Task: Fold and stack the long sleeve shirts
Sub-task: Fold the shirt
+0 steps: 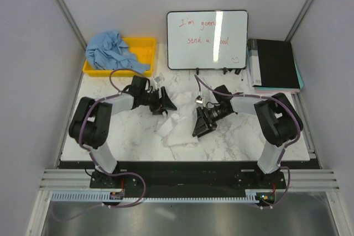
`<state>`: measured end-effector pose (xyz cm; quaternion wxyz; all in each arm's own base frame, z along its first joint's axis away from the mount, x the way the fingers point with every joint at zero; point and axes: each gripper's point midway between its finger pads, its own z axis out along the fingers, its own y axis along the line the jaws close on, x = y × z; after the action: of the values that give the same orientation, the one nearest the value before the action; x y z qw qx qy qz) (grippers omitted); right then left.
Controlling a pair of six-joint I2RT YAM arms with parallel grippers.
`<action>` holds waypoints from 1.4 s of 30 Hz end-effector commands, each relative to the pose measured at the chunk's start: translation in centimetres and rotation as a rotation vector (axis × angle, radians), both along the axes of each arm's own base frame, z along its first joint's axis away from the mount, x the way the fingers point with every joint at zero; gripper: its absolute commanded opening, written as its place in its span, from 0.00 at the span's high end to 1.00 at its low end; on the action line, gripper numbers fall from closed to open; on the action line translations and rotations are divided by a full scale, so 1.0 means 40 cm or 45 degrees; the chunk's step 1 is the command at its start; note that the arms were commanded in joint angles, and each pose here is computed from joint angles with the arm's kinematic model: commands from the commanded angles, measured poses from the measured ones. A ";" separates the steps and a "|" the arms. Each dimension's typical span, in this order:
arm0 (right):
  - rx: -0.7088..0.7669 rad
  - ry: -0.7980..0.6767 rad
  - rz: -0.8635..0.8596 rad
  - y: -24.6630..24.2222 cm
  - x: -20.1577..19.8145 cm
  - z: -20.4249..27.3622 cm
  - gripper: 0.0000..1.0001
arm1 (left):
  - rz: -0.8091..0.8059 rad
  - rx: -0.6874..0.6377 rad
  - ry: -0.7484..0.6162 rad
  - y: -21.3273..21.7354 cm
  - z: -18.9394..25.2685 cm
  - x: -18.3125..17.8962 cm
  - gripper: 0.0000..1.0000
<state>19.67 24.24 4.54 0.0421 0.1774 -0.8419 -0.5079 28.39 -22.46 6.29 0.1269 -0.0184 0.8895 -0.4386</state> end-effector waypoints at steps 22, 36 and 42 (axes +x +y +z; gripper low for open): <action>-0.322 -0.669 -0.080 -0.156 0.443 0.103 0.30 | 0.201 -0.158 -0.212 0.041 0.198 0.068 0.01; -0.597 -0.557 0.048 -0.241 0.350 -0.082 0.53 | 0.536 -0.285 0.108 0.034 0.038 0.009 0.02; -0.644 -0.557 0.064 -0.257 0.350 -0.109 0.57 | 0.638 -0.282 0.037 0.036 0.005 0.096 0.13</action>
<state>33.97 15.34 2.39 -0.1022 0.2790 -0.9168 -0.2669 28.21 -20.76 5.11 0.1566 -0.2368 0.8370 -0.4677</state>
